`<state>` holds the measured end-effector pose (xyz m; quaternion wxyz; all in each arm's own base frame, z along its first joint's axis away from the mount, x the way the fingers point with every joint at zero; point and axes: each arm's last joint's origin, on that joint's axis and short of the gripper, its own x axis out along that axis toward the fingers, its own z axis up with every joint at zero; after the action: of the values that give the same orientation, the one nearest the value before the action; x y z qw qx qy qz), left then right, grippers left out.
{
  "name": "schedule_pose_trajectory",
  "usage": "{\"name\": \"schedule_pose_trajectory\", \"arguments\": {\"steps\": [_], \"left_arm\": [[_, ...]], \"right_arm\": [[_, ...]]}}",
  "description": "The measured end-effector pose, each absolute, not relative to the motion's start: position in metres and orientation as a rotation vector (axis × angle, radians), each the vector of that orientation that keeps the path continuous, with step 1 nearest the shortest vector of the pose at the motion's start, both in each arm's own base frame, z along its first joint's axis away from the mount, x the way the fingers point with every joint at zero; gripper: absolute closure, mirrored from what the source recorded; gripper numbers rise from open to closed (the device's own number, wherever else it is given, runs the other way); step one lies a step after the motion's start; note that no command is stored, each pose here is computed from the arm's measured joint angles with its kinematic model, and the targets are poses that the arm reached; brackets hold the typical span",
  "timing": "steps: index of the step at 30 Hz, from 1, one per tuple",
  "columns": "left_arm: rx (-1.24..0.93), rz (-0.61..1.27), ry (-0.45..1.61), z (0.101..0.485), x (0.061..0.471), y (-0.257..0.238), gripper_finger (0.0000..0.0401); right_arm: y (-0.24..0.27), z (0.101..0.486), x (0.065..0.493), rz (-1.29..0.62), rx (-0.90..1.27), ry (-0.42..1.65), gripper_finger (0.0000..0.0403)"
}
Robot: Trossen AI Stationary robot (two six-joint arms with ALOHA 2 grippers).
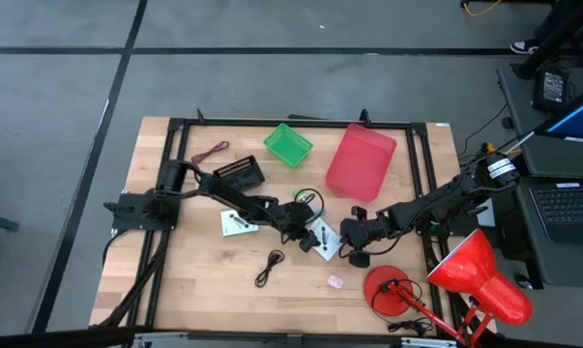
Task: Pick and place items into bin
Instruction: Put the white card reader box into the green bin
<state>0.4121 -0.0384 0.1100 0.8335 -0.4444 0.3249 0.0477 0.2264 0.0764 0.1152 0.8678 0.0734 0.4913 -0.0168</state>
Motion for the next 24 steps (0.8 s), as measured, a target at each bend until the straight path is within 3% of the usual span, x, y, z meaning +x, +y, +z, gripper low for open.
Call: {"name": "schedule_pose_trajectory", "arguments": {"steps": [8,24], "left_arm": [[-0.94,0.14,0.698,0.111,0.41,-0.032,0.0221],[-0.881,-0.019,0.702,0.125,0.411,-0.023,0.0345]], "right_arm": [[0.076,0.115,0.227,-0.042,0.153,1.025,0.0403],[0.077,0.116,0.229,-0.03,0.162,1.003,0.0403]]}}
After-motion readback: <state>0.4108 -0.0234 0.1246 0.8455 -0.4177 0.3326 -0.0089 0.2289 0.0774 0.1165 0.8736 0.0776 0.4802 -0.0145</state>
